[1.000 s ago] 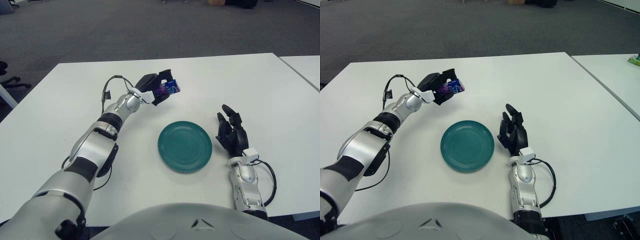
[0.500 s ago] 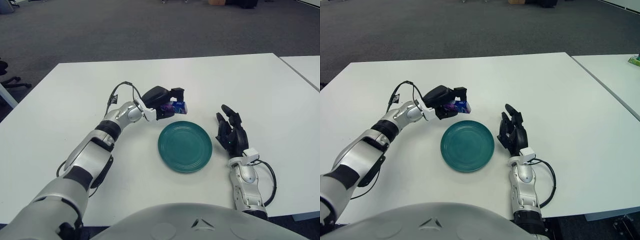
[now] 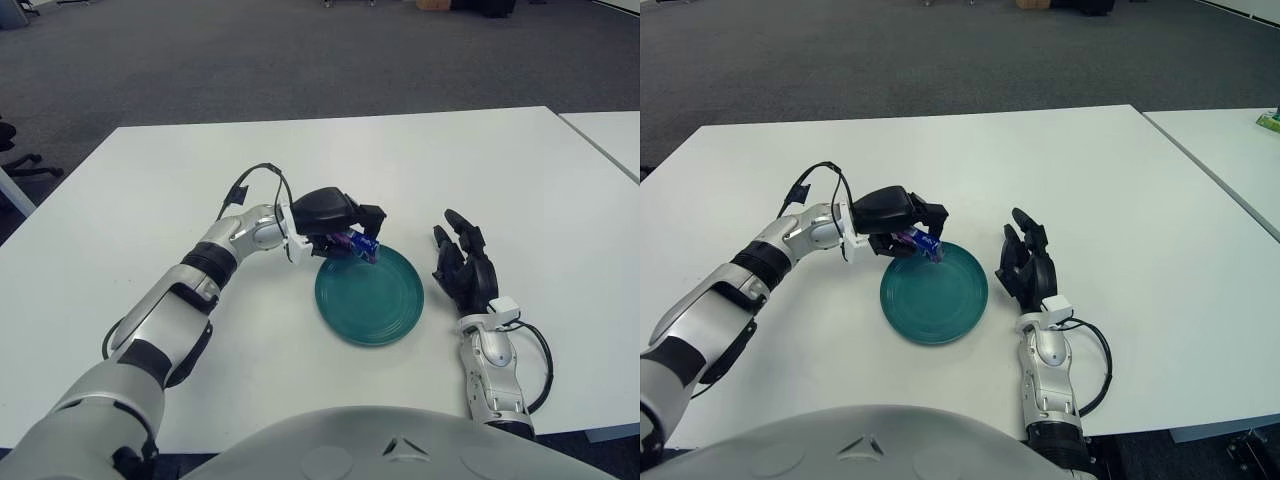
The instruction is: Put the gum into the plate.
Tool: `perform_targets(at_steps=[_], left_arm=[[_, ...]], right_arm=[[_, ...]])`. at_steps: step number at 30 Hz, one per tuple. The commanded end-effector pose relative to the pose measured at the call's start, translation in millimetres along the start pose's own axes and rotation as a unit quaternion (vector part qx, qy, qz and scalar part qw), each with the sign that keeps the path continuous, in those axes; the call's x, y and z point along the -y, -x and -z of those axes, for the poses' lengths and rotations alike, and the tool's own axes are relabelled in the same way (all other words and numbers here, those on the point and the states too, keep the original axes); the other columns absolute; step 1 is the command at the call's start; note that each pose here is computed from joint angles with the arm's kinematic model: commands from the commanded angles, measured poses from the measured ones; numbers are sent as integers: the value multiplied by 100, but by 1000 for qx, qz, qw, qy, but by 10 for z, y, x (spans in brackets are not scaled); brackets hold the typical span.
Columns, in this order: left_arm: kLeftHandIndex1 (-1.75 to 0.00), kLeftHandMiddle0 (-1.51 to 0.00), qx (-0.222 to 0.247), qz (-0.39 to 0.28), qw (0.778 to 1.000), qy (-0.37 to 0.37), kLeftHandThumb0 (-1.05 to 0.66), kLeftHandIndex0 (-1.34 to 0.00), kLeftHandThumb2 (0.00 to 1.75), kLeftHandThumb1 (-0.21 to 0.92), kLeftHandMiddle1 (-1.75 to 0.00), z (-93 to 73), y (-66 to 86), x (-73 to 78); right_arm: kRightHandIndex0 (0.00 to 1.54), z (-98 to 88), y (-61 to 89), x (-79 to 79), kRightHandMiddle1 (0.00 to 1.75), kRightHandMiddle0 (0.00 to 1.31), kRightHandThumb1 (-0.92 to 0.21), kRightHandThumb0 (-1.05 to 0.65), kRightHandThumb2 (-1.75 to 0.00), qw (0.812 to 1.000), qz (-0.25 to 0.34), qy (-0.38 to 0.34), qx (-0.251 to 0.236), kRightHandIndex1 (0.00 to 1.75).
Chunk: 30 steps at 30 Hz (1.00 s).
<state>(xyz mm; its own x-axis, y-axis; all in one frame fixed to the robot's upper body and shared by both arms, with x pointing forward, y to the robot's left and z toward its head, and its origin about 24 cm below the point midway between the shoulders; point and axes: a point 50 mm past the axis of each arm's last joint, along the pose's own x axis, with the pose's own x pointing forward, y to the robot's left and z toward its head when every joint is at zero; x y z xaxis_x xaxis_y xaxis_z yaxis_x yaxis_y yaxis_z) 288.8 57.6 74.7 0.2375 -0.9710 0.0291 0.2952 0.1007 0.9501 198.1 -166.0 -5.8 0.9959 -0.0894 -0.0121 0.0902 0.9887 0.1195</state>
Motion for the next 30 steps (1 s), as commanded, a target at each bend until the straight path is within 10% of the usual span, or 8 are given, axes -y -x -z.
perform_targets(at_steps=[1, 15, 19, 22, 30], left_arm=[[-175, -122, -9, 27, 999, -14, -49, -64, 136, 28, -175, 13, 61, 47], [-175, -116, 13, 40, 999, 3, -47, -60, 130, 33, -175, -63, 49, 152], [-172, -61, 6, 65, 998, 20, -42, -44, 97, 57, -173, -51, 52, 169], [-145, -23, 10, 88, 996, 22, -83, -15, 57, 81, -123, -57, 67, 166], [-37, -8, 22, 105, 994, 10, -104, -1, 39, 91, -22, -79, 104, 129]], right_arm=[[24, 316, 238, 9, 55, 0, -92, -75, -79, 995, 15, -10, -95, 0], [20, 282, 248, -11, 46, 0, -92, -71, -82, 995, 15, 4, -95, 0], [19, 290, 241, -15, 47, 0, -92, -71, -82, 995, 17, -3, -99, 0], [18, 277, 232, -22, 48, 0, -92, -71, -82, 995, 15, -7, -97, 0], [21, 247, 221, -33, 50, 0, -92, -68, -81, 997, 10, -4, -80, 1]])
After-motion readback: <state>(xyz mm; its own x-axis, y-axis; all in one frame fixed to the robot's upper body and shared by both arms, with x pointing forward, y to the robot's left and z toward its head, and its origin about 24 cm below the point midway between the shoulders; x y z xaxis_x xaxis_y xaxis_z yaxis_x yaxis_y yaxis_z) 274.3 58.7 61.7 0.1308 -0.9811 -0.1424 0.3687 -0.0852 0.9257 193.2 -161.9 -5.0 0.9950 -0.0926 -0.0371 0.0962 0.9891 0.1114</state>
